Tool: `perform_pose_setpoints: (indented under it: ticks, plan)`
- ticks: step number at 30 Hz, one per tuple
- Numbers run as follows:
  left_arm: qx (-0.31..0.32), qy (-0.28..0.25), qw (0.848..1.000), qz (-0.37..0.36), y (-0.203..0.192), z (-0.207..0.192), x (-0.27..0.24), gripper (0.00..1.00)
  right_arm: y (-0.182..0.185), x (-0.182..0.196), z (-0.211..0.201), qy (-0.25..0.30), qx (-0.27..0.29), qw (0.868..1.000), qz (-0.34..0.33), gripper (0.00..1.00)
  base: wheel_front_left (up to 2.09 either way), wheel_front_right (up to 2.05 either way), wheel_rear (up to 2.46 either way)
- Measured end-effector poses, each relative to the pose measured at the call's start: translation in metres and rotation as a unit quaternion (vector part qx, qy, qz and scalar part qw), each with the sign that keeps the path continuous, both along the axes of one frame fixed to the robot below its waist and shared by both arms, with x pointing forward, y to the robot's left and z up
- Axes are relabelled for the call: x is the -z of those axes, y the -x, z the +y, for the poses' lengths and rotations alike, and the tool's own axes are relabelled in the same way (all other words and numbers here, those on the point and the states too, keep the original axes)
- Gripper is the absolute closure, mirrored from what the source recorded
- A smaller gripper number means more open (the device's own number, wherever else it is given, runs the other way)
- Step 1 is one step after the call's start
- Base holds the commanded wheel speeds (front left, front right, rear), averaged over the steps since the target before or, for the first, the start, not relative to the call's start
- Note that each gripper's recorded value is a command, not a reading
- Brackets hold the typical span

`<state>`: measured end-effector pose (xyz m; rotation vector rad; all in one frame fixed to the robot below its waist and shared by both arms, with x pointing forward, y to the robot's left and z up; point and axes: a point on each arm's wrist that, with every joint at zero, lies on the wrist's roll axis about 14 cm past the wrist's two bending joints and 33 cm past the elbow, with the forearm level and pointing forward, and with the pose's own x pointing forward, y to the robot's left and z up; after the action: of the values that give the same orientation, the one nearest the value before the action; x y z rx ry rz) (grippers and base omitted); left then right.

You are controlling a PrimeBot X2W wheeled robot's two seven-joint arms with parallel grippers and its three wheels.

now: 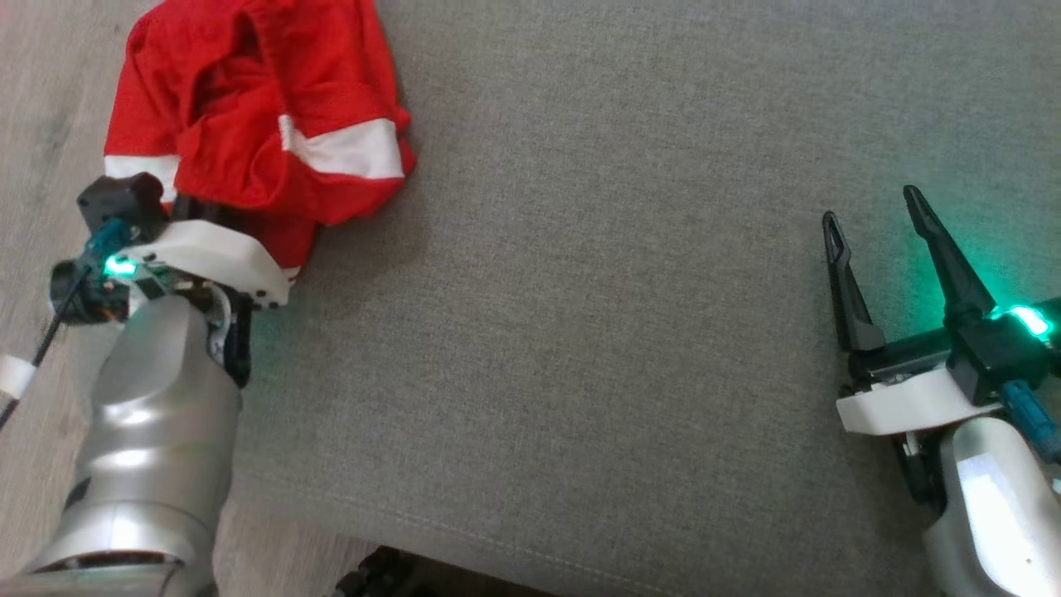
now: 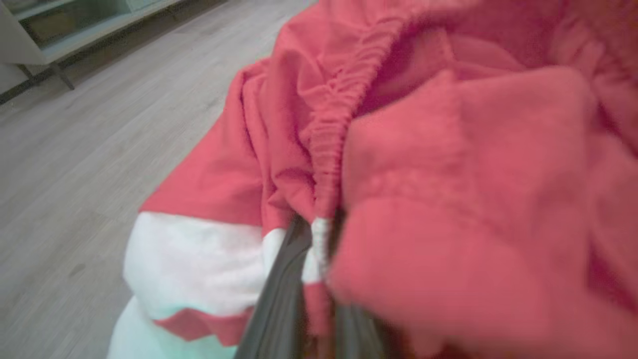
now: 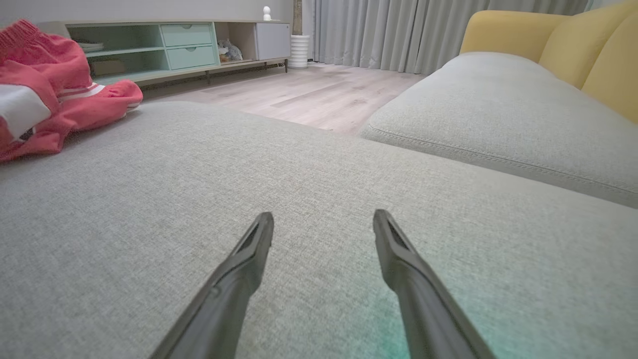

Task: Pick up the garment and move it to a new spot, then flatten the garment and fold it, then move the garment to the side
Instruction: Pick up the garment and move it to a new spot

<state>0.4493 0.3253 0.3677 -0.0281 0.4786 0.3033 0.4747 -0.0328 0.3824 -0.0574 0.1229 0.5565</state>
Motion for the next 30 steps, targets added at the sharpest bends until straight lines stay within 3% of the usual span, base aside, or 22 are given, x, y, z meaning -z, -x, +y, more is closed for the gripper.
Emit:
perform_pose_setpoints:
  ticks: [6,13,20,25,30]
  plan:
    - [0.037,-0.066,0.993,-0.087,-0.031,0.006,-0.069,1.00,0.008,-0.013,-0.001,0.001,0.007,1.000,-0.003,0.00,0.00,0.00,0.00]
    - [0.110,-0.143,0.948,-0.260,-0.067,-0.021,-0.214,1.00,0.027,-0.052,-0.002,-0.020,0.026,0.999,-0.026,0.00,0.00,0.00,0.00]
    - [0.213,-0.146,0.879,-0.402,-0.072,-0.113,-0.342,1.00,0.061,-0.083,-0.035,-0.029,0.077,0.996,-0.045,0.00,0.00,0.00,0.00]
    - [0.317,-0.098,0.817,-0.471,-0.065,-0.223,-0.407,1.00,0.085,-0.101,-0.068,-0.049,0.129,0.989,-0.058,0.00,0.00,0.00,0.00]
    - [0.417,-0.040,0.760,-0.496,-0.044,-0.327,-0.433,1.00,0.106,-0.118,-0.108,-0.055,0.187,0.977,-0.082,0.00,0.00,0.00,0.00]
